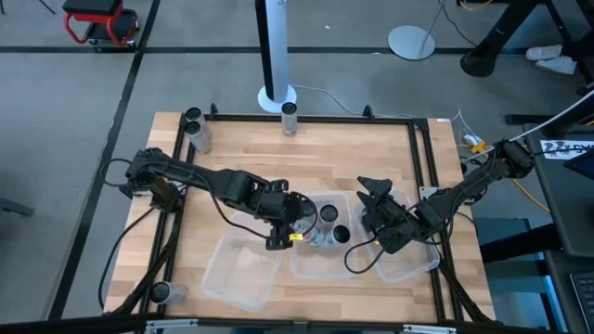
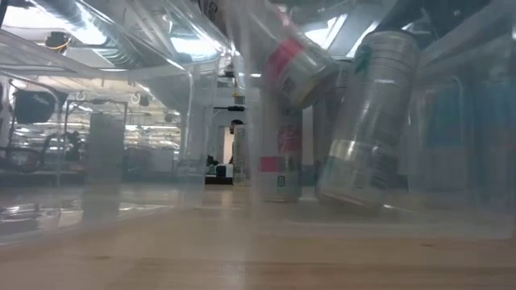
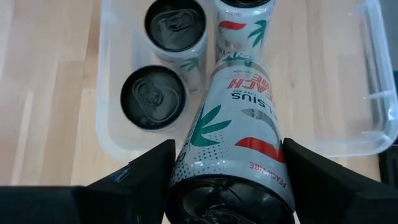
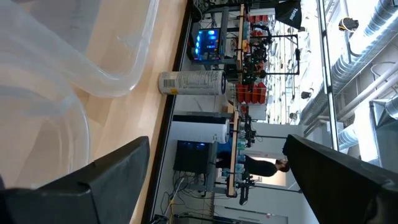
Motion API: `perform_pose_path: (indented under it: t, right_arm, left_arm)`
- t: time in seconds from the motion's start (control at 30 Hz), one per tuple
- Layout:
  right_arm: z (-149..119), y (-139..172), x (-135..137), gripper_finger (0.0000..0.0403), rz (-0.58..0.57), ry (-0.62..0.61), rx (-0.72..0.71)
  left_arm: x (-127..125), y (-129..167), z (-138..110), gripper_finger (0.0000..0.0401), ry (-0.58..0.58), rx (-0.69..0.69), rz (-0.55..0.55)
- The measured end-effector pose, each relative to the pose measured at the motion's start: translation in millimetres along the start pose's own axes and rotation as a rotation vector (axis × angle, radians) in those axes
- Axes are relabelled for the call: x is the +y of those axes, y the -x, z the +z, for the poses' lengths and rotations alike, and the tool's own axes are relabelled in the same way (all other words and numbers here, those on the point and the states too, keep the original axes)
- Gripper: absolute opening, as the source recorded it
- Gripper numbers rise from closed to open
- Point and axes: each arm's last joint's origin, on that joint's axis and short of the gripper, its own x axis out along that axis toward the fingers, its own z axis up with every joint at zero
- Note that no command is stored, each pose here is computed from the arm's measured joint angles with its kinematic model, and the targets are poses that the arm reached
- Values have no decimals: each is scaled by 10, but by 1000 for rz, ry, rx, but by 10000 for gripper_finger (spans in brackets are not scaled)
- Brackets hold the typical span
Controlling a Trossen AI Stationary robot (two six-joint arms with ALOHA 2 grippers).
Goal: Sort soda cans
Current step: Put the white-pink soda can into the middle transparent bin
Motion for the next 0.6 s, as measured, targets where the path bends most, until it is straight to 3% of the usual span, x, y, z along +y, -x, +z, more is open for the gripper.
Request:
perform_pose_path:
  t: [0.6]
  right_arm:
    - [15, 0, -8, 372, -5, -11, -6]
  left_arm:
    - [-14, -41, 25, 253, -32, -16, -16]
